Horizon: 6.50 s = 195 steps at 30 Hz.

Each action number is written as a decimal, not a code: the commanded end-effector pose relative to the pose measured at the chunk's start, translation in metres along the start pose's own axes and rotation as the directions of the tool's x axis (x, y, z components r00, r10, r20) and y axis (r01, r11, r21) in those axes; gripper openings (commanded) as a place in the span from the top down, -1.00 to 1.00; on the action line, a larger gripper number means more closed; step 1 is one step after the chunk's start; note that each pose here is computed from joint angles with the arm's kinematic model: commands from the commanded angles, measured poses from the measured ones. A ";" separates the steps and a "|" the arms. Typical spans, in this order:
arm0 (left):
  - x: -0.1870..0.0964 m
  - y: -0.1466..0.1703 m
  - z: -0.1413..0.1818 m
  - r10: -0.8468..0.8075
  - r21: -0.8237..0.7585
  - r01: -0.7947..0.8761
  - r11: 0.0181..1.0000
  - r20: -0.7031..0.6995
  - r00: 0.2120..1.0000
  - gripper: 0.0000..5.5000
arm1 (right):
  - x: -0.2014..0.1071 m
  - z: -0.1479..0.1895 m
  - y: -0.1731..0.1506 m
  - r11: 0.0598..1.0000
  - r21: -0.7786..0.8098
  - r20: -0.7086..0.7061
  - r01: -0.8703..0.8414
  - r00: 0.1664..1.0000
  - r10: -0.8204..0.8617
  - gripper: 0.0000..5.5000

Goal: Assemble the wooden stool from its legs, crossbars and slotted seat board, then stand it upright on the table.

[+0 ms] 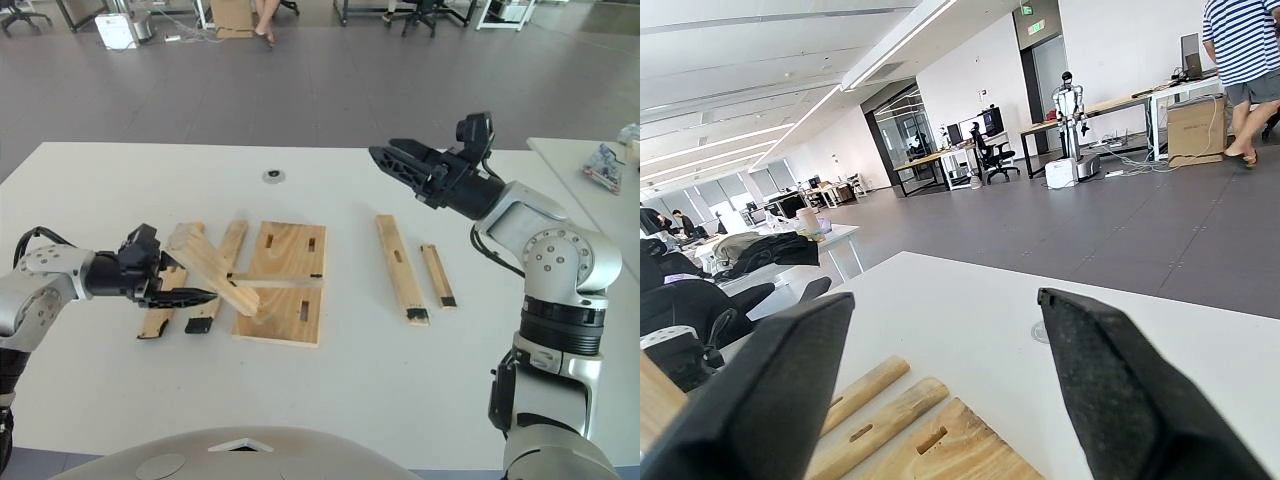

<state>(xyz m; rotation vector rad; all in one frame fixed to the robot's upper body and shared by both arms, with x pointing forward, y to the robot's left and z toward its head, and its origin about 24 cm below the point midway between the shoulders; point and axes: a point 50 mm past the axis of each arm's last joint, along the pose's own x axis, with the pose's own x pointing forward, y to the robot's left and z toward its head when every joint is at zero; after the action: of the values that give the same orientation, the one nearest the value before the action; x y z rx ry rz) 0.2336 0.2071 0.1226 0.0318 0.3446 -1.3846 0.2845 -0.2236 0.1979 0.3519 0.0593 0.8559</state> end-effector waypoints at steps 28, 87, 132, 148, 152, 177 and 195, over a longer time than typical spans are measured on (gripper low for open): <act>0.040 0.002 -0.079 0.670 -0.230 -0.779 0.583 -0.406 0.621 -0.64 | 0.003 -0.017 0.012 0.999 0.053 -0.029 -0.007 1.000 0.009 -0.25; 0.081 -0.042 0.165 -0.213 -0.181 0.729 0.660 0.885 0.413 0.63 | 0.067 0.112 0.098 0.543 0.174 0.527 -0.821 0.544 0.653 -0.96; 0.033 -0.011 0.139 -0.369 -0.319 0.677 0.663 0.647 0.667 0.17 | 0.066 0.107 0.088 0.631 0.117 0.312 -0.767 0.632 0.710 0.22; -0.031 0.016 0.108 0.201 -0.568 0.292 0.770 0.650 0.733 0.00 | 0.049 0.102 0.044 0.877 -0.124 -0.081 -0.464 0.886 0.457 0.23; -0.044 0.019 0.093 0.359 -0.617 0.143 0.774 0.613 0.704 0.00 | 0.031 0.070 0.021 0.914 -0.233 -0.224 -0.331 0.933 0.281 0.23; -0.029 0.014 0.058 0.551 -0.542 -0.203 0.816 0.623 0.555 0.00 | -0.035 -0.017 0.057 0.925 -0.102 -0.174 -0.366 0.922 0.345 0.23; -0.028 0.009 0.061 0.516 -0.525 -0.160 0.836 0.653 0.554 0.00 | -0.032 -0.037 0.046 0.937 -0.050 -0.168 -0.346 0.927 0.334 0.23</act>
<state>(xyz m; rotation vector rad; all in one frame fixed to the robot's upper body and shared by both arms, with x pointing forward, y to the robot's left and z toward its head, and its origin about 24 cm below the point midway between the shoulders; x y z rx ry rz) 0.2536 0.2240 0.1857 -0.8128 -0.1313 -0.7633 0.2190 -0.2099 0.1715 0.2510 0.1244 1.2324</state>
